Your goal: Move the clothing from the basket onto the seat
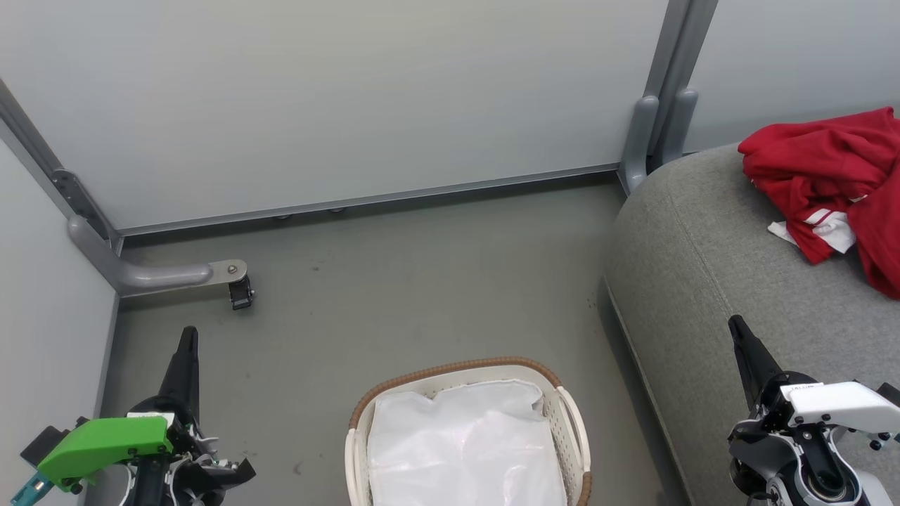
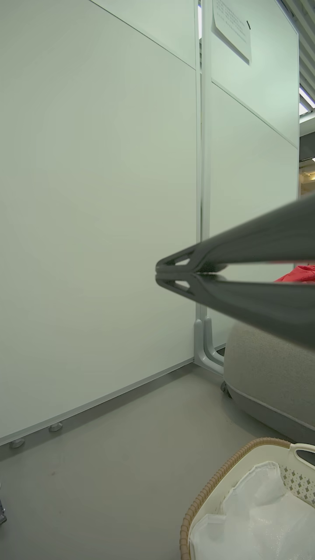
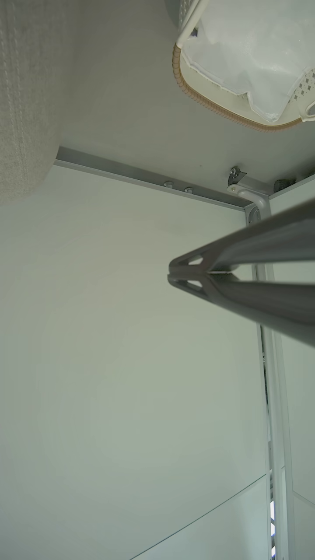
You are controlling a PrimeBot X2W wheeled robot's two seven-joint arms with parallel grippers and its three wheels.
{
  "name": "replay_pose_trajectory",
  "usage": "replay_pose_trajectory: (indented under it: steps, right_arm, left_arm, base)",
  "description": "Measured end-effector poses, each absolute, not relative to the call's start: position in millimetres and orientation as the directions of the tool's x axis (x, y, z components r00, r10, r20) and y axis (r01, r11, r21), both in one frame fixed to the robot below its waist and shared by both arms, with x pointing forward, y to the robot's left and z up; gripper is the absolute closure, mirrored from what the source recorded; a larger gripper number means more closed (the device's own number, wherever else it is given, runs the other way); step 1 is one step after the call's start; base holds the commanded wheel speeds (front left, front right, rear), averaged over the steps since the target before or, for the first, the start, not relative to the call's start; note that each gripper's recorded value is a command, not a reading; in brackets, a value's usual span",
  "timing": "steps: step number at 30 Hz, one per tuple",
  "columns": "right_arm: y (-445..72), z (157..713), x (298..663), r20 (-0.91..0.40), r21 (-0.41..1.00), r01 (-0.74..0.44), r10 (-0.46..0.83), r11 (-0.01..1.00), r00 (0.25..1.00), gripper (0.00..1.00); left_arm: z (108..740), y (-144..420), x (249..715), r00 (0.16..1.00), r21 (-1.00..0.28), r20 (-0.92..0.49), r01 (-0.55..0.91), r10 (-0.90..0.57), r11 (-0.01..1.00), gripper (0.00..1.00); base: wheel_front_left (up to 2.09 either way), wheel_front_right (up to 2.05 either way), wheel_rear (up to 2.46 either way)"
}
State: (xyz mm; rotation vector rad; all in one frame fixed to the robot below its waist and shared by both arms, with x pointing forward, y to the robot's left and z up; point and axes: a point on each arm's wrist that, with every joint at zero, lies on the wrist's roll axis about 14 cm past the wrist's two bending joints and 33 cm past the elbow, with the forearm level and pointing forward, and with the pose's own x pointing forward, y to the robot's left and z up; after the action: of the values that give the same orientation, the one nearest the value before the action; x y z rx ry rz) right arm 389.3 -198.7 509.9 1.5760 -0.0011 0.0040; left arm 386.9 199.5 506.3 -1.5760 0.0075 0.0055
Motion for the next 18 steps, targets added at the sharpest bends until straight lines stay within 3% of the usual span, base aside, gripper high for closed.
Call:
replay_pose_trajectory:
  steps: [18]
  right_arm:
    - [-198.7, 509.9, 389.3, 0.003, 1.0, -0.003, 0.002, -0.005, 1.0, 1.0]
  left_arm:
    - [506.3, 199.6, 386.8, 1.0, -1.0, -0.008, -0.008, -0.001, -0.007, 1.0]
  base:
    - [0.0, 0.0, 0.0]
